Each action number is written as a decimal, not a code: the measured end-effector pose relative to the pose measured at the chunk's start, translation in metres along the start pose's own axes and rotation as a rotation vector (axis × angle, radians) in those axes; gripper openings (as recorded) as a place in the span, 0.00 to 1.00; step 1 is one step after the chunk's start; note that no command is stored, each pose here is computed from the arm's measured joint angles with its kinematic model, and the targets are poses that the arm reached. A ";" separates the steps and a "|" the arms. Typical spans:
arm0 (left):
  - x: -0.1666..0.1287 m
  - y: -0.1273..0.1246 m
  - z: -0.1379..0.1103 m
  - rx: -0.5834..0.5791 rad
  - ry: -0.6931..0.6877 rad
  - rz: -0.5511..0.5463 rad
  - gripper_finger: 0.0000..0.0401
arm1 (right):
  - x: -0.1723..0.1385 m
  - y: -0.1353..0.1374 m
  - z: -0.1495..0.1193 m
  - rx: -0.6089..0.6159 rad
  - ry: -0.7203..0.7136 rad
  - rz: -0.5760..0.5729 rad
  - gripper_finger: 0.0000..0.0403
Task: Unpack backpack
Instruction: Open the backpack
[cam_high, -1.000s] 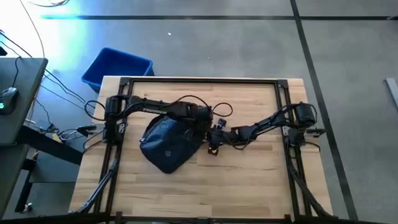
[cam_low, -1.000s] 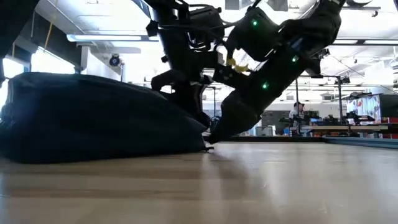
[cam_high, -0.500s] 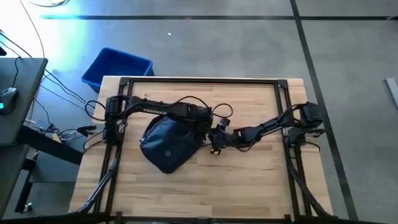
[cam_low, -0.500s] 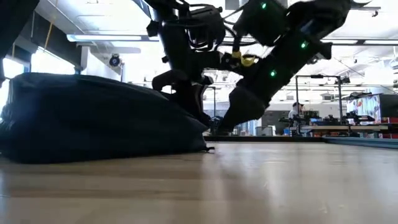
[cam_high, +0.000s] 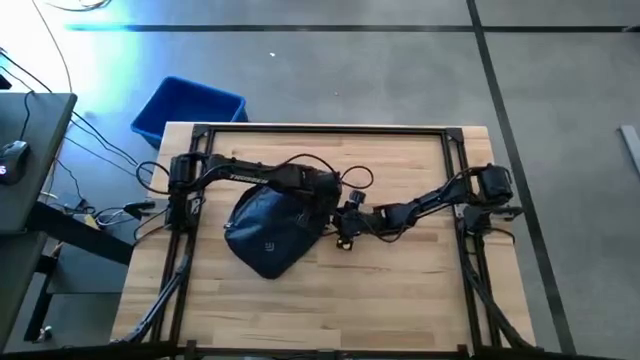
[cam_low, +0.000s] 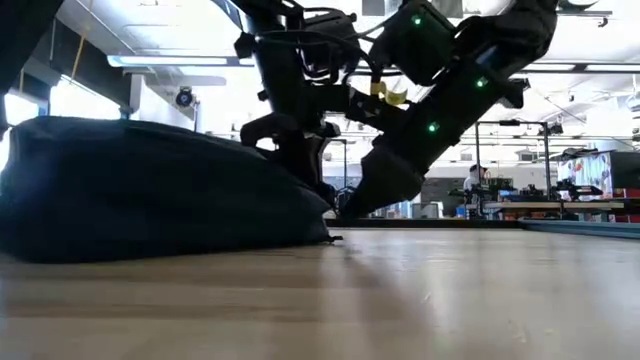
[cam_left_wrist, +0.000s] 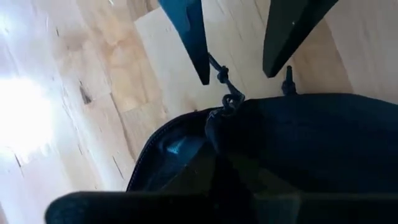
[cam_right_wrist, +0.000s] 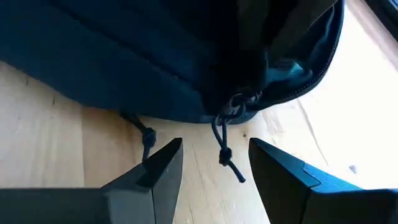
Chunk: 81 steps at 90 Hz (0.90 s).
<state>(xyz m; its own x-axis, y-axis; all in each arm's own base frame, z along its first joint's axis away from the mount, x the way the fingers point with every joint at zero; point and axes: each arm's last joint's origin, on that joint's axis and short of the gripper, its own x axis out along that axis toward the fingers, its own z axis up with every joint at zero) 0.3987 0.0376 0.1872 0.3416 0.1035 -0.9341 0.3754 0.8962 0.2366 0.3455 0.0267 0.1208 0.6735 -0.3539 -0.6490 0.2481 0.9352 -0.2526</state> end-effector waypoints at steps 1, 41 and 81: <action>0.000 0.000 0.000 0.000 0.001 0.000 0.00 | 0.001 0.000 0.000 0.000 -0.002 -0.002 0.42; -0.017 0.000 0.001 -0.036 -0.046 -0.019 0.00 | 0.010 -0.005 0.004 0.000 -0.083 -0.092 0.33; -0.032 0.005 0.001 -0.120 -0.082 0.050 0.00 | -0.002 0.001 0.012 -0.009 -0.094 -0.013 0.00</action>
<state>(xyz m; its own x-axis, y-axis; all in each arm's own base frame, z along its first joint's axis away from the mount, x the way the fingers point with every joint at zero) 0.3903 0.0388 0.2188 0.4283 0.1180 -0.8959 0.2521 0.9365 0.2439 0.3526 0.0283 0.1301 0.7324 -0.3635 -0.5757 0.2518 0.9302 -0.2671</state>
